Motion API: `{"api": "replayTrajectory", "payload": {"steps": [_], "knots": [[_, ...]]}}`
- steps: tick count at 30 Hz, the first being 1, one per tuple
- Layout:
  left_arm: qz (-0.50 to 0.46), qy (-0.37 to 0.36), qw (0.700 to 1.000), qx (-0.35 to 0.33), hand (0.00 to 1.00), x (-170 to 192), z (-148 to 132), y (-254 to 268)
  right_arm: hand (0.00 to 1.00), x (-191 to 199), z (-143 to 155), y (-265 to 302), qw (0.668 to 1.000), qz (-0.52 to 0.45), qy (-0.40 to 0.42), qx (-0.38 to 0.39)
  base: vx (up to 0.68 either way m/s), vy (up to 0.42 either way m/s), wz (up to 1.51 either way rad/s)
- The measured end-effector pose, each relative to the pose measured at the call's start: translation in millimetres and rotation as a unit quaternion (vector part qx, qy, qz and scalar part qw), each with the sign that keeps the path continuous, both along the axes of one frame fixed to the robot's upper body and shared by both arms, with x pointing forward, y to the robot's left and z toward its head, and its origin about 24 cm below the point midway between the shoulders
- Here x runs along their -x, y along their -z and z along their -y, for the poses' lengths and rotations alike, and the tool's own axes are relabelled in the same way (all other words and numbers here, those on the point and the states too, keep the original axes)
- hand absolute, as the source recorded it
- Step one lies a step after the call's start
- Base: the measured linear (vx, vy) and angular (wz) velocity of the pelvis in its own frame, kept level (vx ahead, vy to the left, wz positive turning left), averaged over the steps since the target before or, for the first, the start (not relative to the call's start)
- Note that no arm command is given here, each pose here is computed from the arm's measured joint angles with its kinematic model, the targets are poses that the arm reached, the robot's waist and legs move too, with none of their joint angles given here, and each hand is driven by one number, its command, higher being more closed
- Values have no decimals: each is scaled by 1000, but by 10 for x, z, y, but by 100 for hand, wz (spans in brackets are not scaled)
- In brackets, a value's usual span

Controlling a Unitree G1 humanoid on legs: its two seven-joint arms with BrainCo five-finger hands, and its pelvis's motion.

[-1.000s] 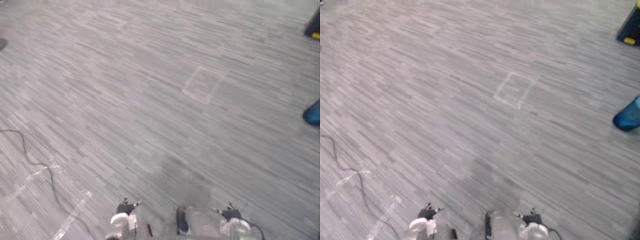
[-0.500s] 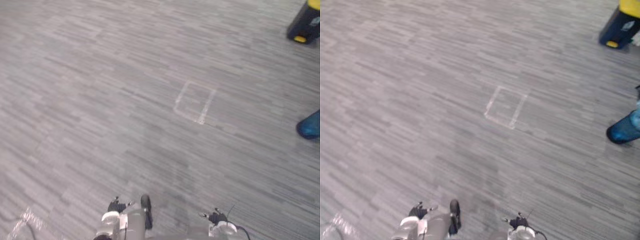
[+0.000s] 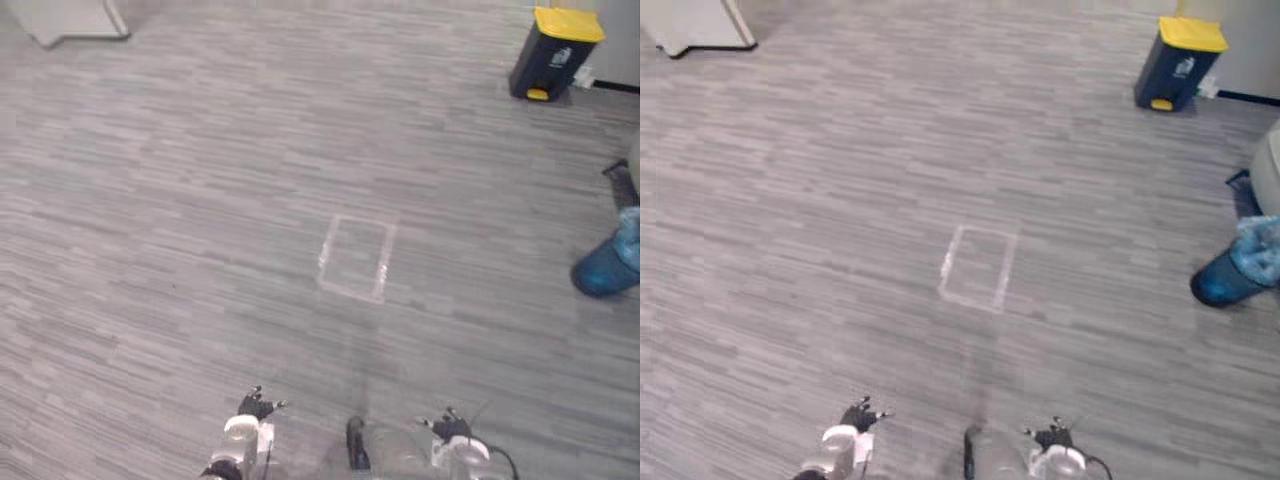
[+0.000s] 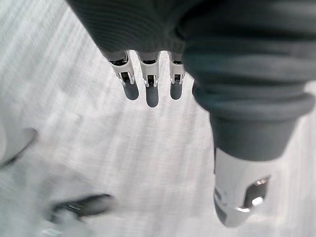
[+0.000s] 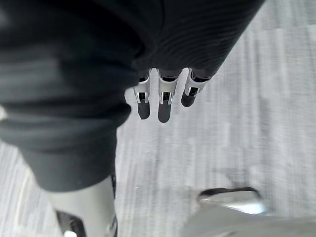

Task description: Organize the slippers on the shoe rack

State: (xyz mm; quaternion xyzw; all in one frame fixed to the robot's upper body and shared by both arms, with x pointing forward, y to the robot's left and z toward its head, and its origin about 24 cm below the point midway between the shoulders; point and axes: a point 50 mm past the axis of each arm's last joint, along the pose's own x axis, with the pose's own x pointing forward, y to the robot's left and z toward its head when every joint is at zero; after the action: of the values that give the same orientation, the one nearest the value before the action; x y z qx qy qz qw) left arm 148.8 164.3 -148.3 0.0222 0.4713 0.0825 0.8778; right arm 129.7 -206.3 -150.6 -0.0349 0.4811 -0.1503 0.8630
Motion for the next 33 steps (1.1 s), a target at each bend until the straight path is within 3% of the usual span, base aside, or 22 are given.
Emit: {"api": "replayTrajectory", "payload": {"steps": [5, 10, 14, 19, 29, 33], "knots": [[7, -16, 1000, -1, 0, 29, -36, -9, 0, -37, -162, 26, 1000, -7, -4, -21, 442, 131, -69], [-6, 2, 1000, -1, 0, 73, 16, 22, 0, 72, -36, 56, 999, -32, -4, -7, 484, 335, -51], [-22, 12, 999, -25, 0, 132, -156, 43, 0, 165, -40, 92, 999, -49, 2, -13, 506, 308, 9], [-56, 38, 997, -36, 0, 218, -173, 95, 0, 9, -46, 46, 1000, -26, 1, -17, 431, 208, -43], [-26, 59, 997, -33, 0, -27, -90, 22, 0, -223, -24, -36, 1000, 2, -6, -10, 372, -54, -23], [-9, 73, 997, -24, 0, -119, 33, -10, 0, -35, 29, 21, 999, -16, 30, -16, 371, -140, -20]]}}
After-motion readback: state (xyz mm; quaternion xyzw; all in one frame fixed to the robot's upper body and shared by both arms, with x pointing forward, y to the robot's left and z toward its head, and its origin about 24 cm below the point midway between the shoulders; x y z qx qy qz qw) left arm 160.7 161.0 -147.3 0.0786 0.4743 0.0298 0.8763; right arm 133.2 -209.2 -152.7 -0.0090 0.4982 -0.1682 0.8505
